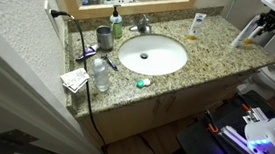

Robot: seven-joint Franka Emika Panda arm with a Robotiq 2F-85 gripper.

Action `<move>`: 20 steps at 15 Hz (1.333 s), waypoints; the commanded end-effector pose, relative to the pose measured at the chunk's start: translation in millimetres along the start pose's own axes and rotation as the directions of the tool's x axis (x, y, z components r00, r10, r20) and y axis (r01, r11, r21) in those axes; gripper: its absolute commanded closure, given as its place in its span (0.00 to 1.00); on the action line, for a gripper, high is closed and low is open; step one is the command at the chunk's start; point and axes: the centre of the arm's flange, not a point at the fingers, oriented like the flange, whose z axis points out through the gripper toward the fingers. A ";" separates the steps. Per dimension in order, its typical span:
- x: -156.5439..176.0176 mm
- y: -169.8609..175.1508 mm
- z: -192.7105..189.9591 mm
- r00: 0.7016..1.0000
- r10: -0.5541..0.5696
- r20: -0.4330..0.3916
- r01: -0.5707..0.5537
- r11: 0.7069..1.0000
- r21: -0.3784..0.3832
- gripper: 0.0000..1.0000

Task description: Move the small white bottle to the left.

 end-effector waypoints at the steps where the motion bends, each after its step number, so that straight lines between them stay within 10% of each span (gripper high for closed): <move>1: 3.8 0.5 -4.0 1.000 0.005 -0.022 -0.005 1.000 0.015 0.89; 7: 5.4 3.3 -25.2 1.000 -0.012 -0.004 0.013 0.999 0.047 0.94; 15: -8.1 45.1 -228.8 0.950 -0.311 -0.013 0.300 0.904 0.304 0.94; 16: -1.8 26.8 -187.8 0.972 -0.231 -0.048 0.236 0.935 0.266 0.76; 18: -10.7 43.3 -229.3 0.959 -0.280 -0.042 0.280 0.911 0.304 0.76; 20: -21.6 45.3 -246.8 0.953 -0.301 -0.042 0.297 0.895 0.332 0.94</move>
